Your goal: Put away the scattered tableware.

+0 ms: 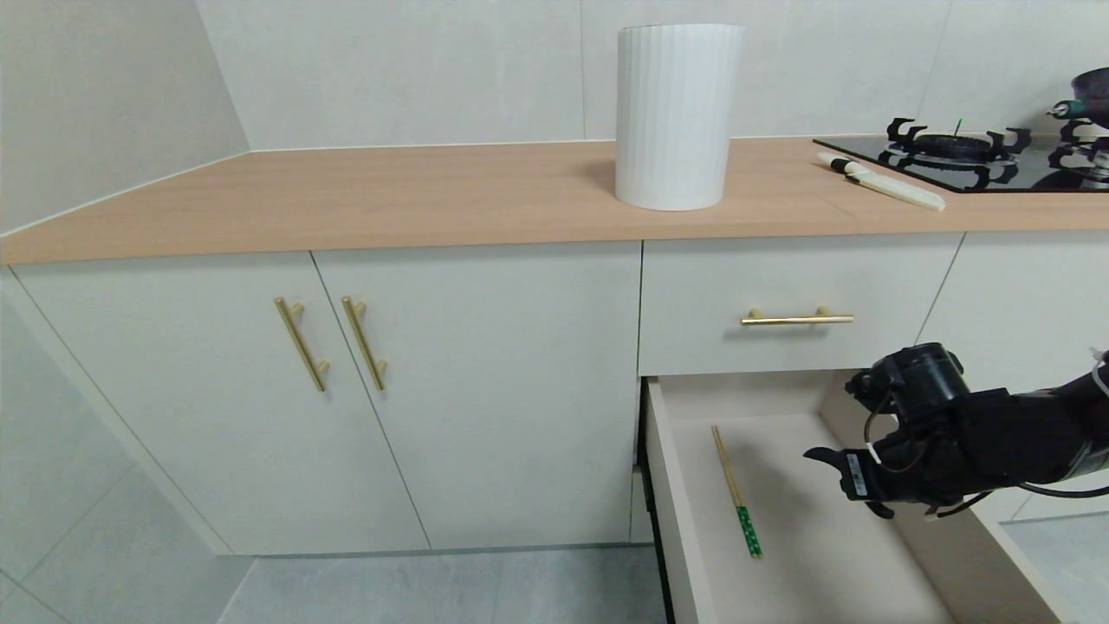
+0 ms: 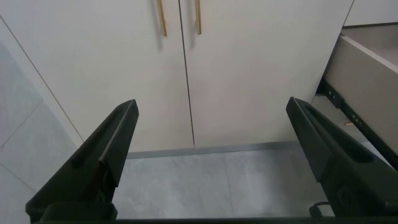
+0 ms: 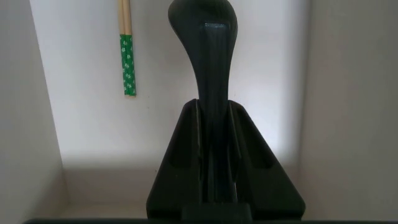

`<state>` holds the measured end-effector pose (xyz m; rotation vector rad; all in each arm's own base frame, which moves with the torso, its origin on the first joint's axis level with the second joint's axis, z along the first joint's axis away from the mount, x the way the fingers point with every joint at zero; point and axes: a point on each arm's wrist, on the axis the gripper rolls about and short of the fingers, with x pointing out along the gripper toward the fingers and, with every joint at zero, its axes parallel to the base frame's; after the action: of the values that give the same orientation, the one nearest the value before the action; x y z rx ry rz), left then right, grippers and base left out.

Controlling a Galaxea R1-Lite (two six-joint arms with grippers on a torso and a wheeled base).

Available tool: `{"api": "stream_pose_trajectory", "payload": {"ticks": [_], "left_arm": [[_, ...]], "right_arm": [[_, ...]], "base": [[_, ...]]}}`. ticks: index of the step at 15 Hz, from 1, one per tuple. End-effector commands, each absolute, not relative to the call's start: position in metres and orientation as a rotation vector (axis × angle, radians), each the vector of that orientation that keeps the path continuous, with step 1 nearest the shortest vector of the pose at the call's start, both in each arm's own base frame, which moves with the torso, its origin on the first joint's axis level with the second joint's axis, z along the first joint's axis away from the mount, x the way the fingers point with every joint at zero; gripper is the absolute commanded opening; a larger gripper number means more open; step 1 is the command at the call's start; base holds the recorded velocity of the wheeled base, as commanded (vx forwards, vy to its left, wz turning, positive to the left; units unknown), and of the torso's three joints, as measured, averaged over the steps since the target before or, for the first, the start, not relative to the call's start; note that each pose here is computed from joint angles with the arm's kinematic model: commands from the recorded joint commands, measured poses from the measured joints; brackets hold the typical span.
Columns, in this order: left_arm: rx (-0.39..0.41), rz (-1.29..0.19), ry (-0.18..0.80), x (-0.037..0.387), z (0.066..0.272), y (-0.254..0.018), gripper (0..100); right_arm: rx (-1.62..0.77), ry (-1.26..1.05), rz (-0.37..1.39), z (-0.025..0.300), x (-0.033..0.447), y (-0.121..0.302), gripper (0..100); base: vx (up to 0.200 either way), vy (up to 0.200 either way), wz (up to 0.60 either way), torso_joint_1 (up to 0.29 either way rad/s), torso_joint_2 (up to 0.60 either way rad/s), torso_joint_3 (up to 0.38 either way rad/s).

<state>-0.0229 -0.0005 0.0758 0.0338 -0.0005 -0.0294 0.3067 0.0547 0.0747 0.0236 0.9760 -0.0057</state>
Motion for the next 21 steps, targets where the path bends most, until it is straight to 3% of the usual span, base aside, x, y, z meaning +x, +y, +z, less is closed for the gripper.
{"api": "stream_pose_trajectory", "payload": {"ticks": [1, 5, 16, 21], "left_arm": [[0.034, -0.029, 0.000, -0.023, 0.076, -0.001, 100], [0.034, -0.029, 0.000, -0.023, 0.076, -0.001, 100], [0.034, -0.029, 0.000, -0.023, 0.076, -0.001, 100], [0.034, -0.029, 0.000, -0.023, 0.076, -0.001, 100]], "right_arm": [[0.023, 0.979, -0.005, 0.074, 0.307, 0.055, 0], [-0.003, 0.998, 0.036, 0.061, 0.306, 0.070, 0], [-0.072, 0.935, 0.036, -0.032, 0.340, 0.089, 0], [-0.064, 0.897, 0.029, -0.038, 0.353, 0.090, 0]], "base": [[0.000, 0.000, 0.00, 0.000, 0.00, 0.000], [0.000, 0.000, 0.00, 0.000, 0.00, 0.000], [0.000, 0.000, 0.00, 0.000, 0.00, 0.000], [0.000, 0.000, 0.00, 0.000, 0.00, 0.000]]}}
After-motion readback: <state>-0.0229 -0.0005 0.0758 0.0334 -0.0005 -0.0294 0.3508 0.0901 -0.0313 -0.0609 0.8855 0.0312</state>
